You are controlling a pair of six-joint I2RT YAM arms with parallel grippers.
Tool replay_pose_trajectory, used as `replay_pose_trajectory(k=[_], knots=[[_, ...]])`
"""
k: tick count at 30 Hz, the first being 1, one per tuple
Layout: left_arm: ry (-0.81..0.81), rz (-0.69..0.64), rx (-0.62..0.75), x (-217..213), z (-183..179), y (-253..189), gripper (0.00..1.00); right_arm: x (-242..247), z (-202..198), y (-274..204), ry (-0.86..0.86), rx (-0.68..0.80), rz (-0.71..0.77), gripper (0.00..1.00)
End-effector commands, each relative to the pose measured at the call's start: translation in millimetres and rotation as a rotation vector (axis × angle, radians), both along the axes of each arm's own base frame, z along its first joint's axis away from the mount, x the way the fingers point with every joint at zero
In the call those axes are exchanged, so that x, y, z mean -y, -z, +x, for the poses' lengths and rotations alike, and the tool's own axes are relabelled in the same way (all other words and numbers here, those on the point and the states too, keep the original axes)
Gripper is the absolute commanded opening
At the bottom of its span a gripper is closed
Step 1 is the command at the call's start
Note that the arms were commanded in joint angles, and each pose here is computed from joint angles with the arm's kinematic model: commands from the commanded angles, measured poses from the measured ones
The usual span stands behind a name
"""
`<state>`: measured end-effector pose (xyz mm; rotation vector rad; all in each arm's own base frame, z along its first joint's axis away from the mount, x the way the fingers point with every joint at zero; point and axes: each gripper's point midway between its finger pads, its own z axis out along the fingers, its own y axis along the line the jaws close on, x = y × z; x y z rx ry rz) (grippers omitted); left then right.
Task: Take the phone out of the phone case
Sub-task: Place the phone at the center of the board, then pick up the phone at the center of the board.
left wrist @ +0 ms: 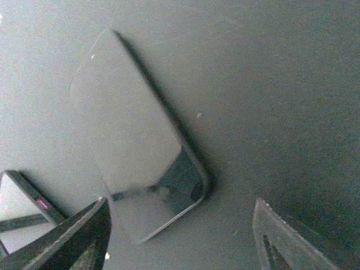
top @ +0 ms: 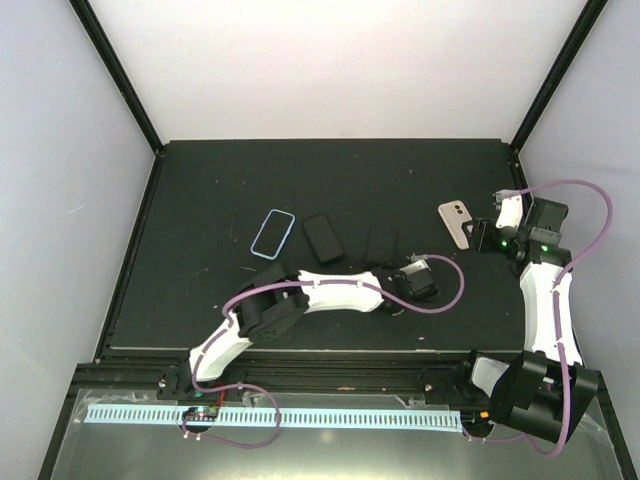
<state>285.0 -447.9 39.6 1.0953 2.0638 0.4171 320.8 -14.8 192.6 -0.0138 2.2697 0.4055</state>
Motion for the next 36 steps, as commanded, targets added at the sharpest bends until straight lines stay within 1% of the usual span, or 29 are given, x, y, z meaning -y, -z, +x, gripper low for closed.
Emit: replay_pose_trajectory(k=[1,3,5,9,10,12,15,20,22,28,33,36], knots=[[-0.124,-0.304,-0.119,-11,7,-48,0.75,0,0,-6,-0.012,0.036,-0.007,0.59],[-0.179,-0.395,-0.158,-24,8,-61,0.80,-1,0,-8,-0.016,0.040,-0.010,0.59],[-0.224,-0.489,-0.168,-37,9,-82,0.85,-1,0,-9,-0.020,0.045,-0.013,0.59],[-0.331,-0.594,-0.181,-70,18,-99,0.94,-6,-2,-12,-0.047,0.055,-0.003,0.59],[-0.370,-0.620,-0.192,-79,22,-100,0.95,-7,-2,-13,-0.054,0.056,0.002,0.59],[-0.477,-0.656,-0.223,-104,32,-96,0.98,-10,-4,-15,-0.063,0.066,0.011,0.59],[-0.626,-0.702,-0.322,-141,44,-78,0.99,-15,-6,-17,-0.081,0.080,0.029,0.59],[-0.754,-0.824,-0.458,-168,59,-57,0.99,-18,-8,-18,-0.098,0.087,0.031,0.60],[-0.781,-0.830,-0.481,-172,67,-54,0.99,-19,-8,-18,-0.105,0.084,0.036,0.60],[-0.844,-0.795,-0.493,-175,89,-45,0.99,-22,-9,-14,-0.123,0.069,0.050,0.60],[-0.981,-0.753,-0.541,-184,105,-25,0.99,-23,-9,-14,-0.133,0.066,0.053,0.60],[-1.041,-0.731,-0.541,-185,117,-25,0.99,-22,-8,-12,-0.132,0.061,0.053,0.60]])
